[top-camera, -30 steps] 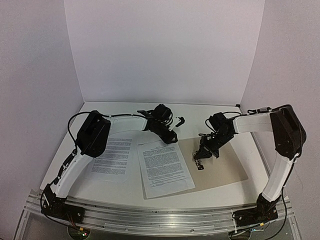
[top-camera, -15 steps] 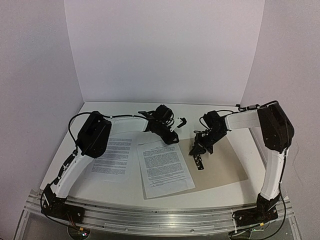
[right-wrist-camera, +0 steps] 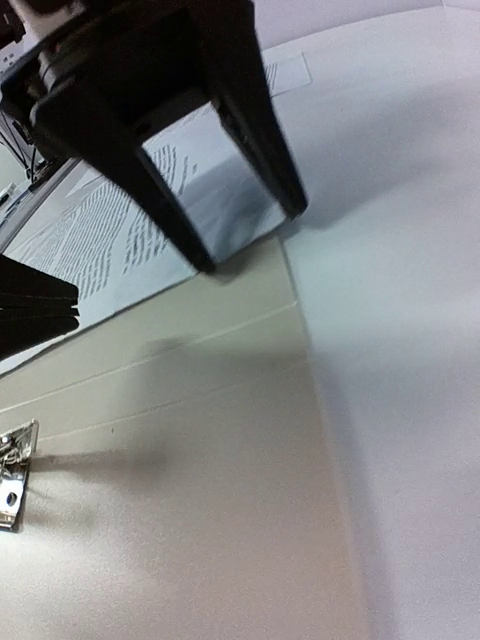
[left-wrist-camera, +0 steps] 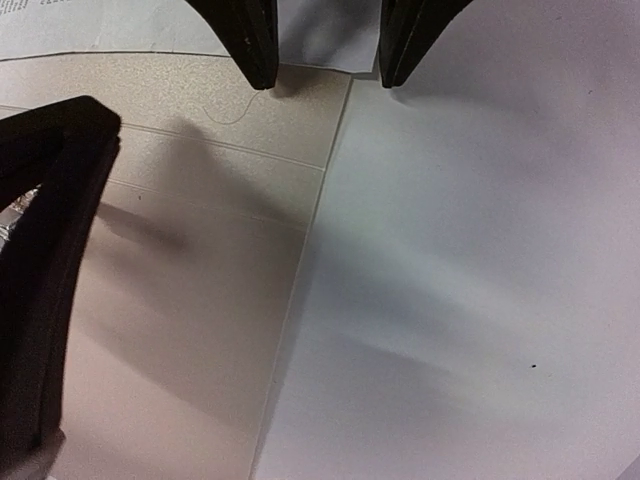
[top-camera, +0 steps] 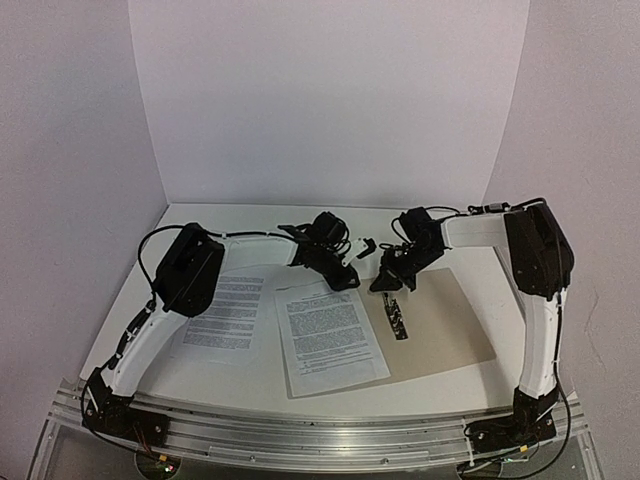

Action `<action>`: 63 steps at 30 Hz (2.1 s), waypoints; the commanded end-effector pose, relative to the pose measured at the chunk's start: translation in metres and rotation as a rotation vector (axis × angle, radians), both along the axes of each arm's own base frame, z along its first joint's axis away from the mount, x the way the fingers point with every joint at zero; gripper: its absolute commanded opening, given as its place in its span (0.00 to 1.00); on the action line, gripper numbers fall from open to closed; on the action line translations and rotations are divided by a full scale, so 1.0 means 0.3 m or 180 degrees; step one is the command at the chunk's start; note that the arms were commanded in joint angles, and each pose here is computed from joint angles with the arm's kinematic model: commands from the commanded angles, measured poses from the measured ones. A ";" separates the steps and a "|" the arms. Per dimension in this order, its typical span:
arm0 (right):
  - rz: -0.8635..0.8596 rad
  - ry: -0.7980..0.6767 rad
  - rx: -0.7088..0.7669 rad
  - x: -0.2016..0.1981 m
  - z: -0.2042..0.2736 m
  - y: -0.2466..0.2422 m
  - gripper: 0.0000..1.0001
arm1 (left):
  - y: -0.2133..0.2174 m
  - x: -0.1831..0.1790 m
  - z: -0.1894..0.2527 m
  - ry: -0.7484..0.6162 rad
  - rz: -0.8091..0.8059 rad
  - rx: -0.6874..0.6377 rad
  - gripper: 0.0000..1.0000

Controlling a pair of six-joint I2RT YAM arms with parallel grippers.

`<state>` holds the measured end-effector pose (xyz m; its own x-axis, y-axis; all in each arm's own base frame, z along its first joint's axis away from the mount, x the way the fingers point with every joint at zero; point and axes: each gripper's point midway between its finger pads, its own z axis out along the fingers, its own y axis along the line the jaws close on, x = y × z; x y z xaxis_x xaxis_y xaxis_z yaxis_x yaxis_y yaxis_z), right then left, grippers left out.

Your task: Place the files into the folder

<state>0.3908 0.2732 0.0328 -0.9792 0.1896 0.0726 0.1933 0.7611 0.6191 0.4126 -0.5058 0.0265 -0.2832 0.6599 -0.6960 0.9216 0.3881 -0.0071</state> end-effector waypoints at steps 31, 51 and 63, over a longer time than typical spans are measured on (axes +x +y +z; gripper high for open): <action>0.0405 -0.1245 -0.0184 0.006 0.323 0.557 0.52 | 1.090 0.009 0.367 0.1196 0.2191 0.0166 0.99; 0.0164 -0.0496 -0.0337 -0.266 -0.012 0.864 0.72 | 1.397 -0.311 0.019 0.2927 0.3609 -0.0521 0.92; 0.0243 -0.0255 -0.0310 -0.286 -0.172 0.887 0.72 | 1.351 -0.337 -0.026 0.3110 0.3492 -0.0793 0.79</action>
